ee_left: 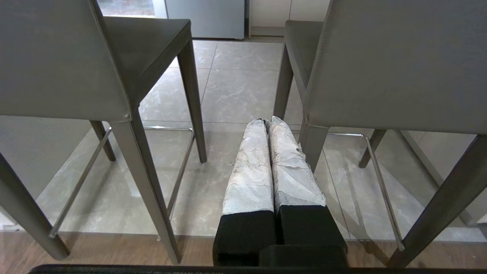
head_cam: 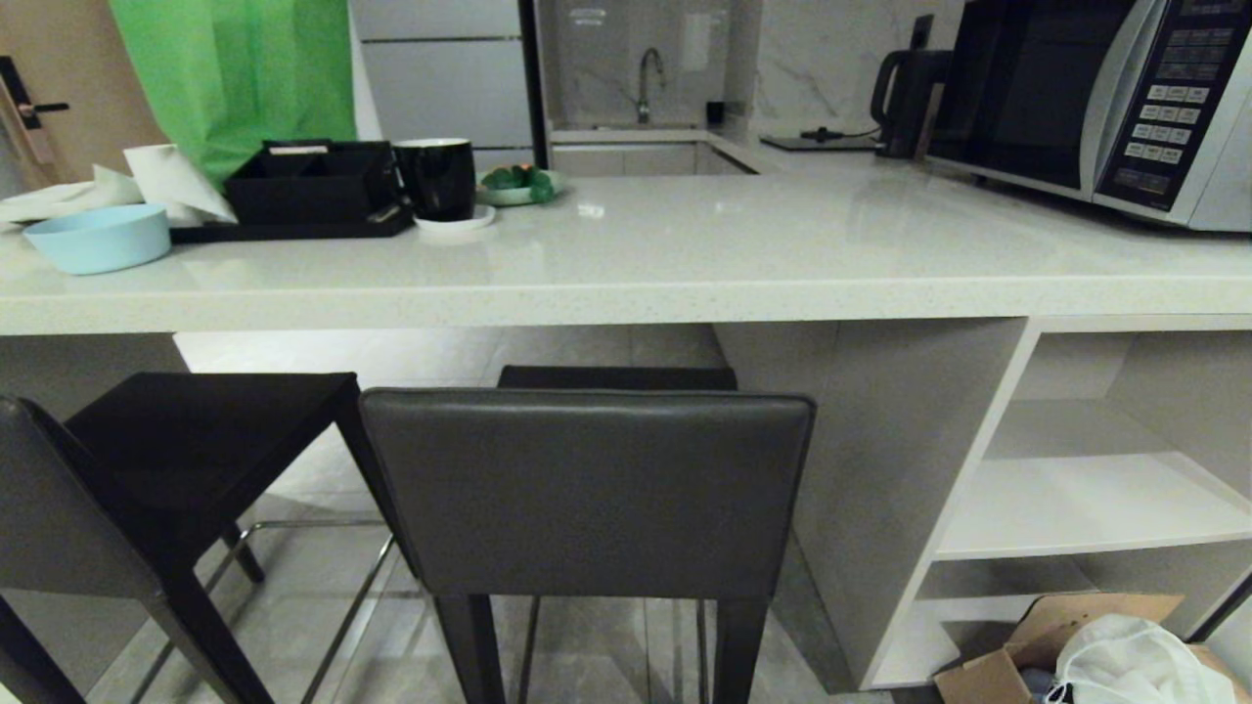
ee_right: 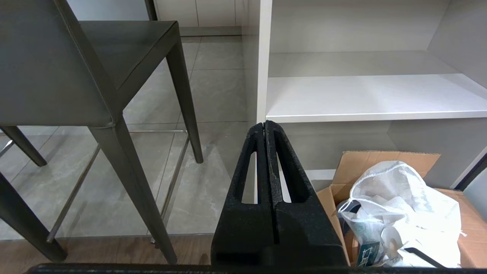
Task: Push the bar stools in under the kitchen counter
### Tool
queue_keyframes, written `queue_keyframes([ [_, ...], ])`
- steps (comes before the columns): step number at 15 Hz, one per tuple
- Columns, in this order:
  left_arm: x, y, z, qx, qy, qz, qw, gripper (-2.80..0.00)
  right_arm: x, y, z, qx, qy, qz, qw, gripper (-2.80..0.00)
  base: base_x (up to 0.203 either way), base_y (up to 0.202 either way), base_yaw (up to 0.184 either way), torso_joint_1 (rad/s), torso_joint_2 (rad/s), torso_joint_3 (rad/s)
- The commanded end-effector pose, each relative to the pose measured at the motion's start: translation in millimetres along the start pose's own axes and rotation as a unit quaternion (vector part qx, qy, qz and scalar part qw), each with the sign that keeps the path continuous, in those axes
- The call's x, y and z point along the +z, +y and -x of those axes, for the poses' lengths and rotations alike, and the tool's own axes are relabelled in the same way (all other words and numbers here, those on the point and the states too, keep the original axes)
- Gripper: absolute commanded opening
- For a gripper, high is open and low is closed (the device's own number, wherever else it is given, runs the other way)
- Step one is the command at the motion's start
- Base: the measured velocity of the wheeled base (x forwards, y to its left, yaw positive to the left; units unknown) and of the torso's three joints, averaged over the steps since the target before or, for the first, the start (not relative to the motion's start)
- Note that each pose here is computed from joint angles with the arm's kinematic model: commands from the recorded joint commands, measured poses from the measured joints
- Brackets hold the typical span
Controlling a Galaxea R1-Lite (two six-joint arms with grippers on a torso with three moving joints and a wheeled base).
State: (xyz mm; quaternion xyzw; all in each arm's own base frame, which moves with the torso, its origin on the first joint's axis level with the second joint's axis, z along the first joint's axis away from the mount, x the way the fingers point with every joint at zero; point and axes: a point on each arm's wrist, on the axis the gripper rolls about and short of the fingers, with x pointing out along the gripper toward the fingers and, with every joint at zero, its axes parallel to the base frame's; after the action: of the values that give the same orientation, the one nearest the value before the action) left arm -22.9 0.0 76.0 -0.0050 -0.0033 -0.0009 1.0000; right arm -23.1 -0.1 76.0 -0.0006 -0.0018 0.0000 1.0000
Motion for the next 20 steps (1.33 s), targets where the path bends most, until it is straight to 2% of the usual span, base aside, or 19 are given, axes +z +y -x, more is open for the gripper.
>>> queue_keyframes([
  [1,-0.3,0.0,-0.2,0.0,0.001,0.0,1.0,-2.8,0.3,0.0,0.0,0.001,0.0,0.0,1.0,-2.8,0.0,0.0,0.0,0.0,0.0,0.0],
  [13,-0.3,0.0,-0.2,0.001,0.001,0.0,1.0,-2.8,-0.1,0.0,-0.2,0.0,0.001,0.0,1.0,-2.8,0.0,0.0,0.0,0.004,0.0,0.001],
  [20,-0.3,-0.1,-0.2,0.002,0.001,0.0,1.0,-2.8,-0.1,0.0,-0.2,0.0,0.001,0.0,1.0,-2.8,-0.161,0.0,-0.002,0.0,0.0,0.002],
])
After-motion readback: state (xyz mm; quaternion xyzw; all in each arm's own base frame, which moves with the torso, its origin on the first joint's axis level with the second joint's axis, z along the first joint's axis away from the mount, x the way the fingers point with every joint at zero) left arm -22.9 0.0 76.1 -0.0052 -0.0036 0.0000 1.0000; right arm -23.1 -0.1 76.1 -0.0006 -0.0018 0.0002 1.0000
